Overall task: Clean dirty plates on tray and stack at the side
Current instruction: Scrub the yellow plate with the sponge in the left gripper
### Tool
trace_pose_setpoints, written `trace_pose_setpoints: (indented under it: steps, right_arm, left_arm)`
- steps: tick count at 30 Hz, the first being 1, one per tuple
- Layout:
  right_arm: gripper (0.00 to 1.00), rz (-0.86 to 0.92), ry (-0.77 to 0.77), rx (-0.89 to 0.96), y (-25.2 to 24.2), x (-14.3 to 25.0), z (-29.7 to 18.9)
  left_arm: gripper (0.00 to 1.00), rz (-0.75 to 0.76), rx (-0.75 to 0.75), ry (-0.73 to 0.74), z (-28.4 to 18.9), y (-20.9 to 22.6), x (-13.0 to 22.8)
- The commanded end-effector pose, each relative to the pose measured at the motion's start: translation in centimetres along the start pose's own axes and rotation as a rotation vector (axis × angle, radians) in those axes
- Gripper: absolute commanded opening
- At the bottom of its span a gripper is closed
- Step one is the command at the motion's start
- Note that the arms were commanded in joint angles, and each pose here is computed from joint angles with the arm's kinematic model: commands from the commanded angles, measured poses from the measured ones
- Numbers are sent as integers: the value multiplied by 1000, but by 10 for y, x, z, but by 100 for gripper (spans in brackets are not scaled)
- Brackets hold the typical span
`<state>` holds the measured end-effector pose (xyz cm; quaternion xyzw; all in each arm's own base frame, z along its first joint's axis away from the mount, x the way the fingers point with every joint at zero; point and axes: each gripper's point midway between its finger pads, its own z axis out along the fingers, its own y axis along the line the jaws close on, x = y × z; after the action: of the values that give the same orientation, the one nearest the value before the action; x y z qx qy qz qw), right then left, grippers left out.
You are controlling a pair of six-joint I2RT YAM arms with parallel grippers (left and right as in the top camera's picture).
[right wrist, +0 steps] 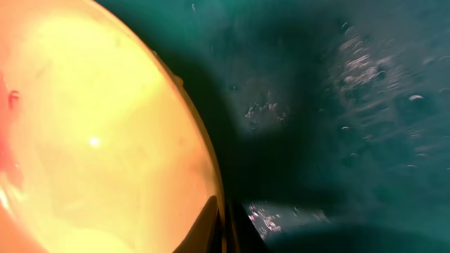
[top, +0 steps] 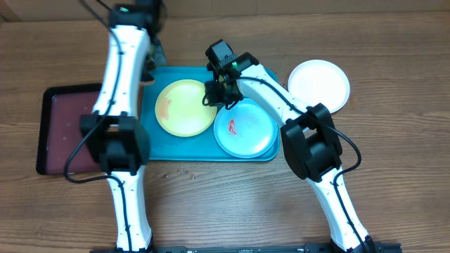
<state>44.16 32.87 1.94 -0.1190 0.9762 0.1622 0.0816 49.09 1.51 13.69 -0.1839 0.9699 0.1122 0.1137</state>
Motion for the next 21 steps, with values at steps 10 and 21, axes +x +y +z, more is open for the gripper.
trace_pose_setpoints:
  steps: [10, 21]
  right_arm:
    - [4, 3, -89, 28, 8, -23, -26]
    - [4, 19, 32, 4, -5, 20, 21]
  left_arm:
    - [4, 82, 556, 283, -4, -48, 43]
    - [4, 193, 441, 296, 37, -97, 84]
